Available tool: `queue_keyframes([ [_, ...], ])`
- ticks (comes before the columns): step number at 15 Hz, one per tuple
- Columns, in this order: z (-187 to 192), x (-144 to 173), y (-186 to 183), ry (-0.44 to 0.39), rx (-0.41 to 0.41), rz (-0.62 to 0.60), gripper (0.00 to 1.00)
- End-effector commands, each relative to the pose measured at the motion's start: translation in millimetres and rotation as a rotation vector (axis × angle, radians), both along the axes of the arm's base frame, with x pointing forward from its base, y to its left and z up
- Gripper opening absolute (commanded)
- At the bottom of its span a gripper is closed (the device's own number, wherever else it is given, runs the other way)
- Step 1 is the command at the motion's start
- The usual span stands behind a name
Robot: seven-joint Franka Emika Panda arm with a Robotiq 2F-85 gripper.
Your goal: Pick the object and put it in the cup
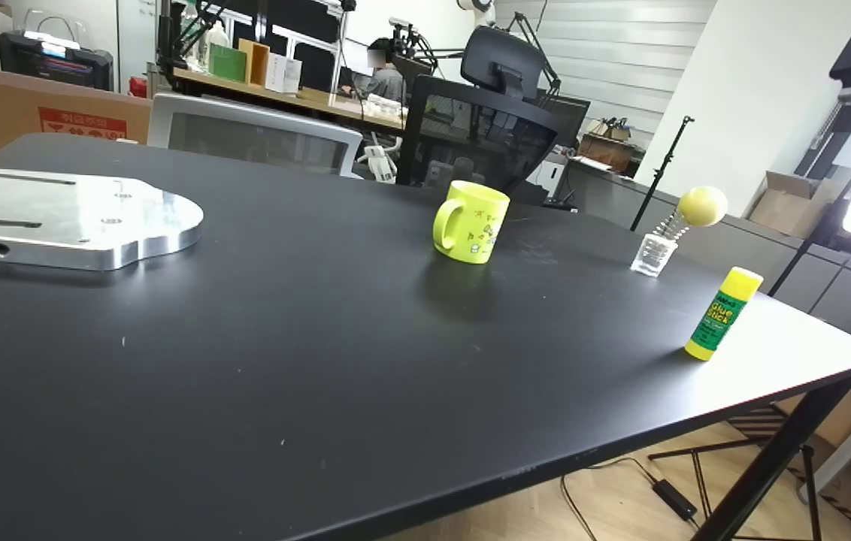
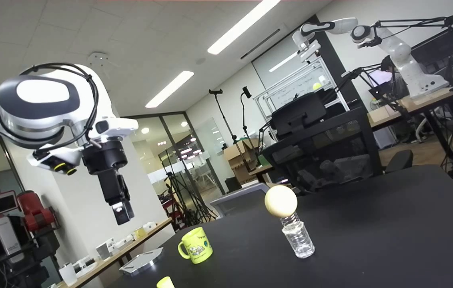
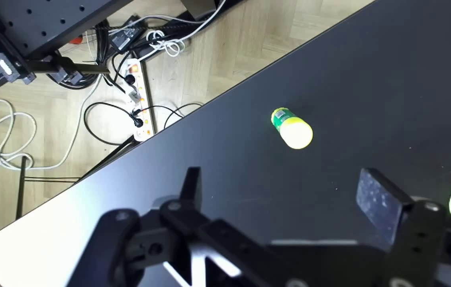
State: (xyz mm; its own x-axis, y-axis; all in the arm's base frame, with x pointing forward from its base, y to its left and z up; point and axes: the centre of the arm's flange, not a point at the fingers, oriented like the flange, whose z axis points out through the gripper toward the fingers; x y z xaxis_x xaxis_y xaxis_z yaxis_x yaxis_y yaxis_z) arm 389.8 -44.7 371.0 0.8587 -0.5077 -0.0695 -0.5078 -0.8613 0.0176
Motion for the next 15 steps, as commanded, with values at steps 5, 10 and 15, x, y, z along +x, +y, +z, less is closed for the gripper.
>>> queue_keyframes([
  [5, -21.0, -4.2, 0.1, -0.020, -0.010, -0.032, 1.00],
  [10, -23.4, -0.5, 3.2, -0.034, -0.031, -0.080, 1.00],
  [15, -42.4, 12.9, 14.0, -0.106, -0.029, -0.346, 1.00],
])
